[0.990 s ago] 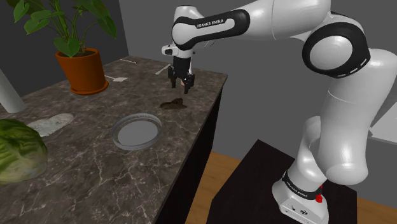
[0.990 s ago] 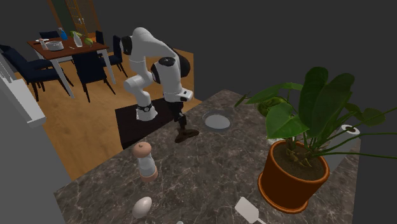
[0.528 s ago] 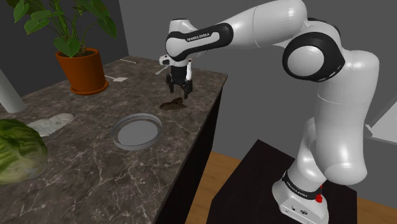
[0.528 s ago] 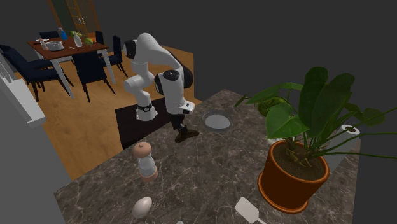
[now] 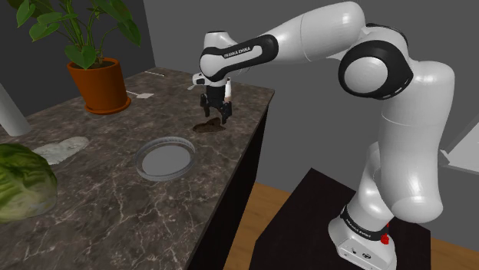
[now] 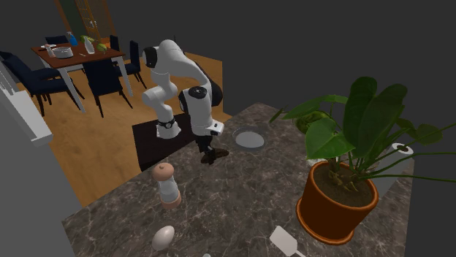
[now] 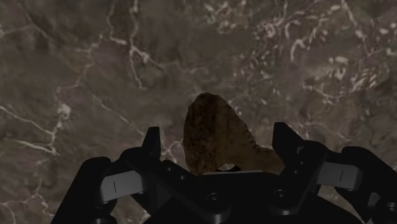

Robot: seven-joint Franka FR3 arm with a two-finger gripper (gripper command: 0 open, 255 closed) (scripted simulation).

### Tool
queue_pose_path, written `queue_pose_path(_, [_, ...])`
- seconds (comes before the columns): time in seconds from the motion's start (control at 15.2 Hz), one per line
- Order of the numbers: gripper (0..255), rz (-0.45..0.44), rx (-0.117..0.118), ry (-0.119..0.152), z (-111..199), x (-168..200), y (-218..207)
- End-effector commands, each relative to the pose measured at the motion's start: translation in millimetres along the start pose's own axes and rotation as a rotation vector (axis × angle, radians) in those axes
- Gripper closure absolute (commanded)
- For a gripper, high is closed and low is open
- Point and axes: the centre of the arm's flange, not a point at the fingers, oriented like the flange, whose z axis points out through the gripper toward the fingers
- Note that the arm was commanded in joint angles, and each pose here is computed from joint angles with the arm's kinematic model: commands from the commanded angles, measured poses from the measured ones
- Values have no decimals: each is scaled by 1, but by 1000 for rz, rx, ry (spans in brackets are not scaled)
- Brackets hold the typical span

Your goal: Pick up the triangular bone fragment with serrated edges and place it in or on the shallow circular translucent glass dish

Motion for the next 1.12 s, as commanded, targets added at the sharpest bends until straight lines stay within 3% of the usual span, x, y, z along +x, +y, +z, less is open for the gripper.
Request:
queue_pose_path(0.0, [0, 0, 0, 0, 0, 0, 0])
queue_pose_path(0.13, [0, 0, 0, 0, 0, 0, 0])
queue_pose_path(0.2, [255, 0, 0, 0, 0, 0, 0])
queue_pose_path(0.79, [255, 0, 0, 0, 0, 0, 0])
queue_pose_path(1.06, [255, 0, 0, 0, -21, 1, 0])
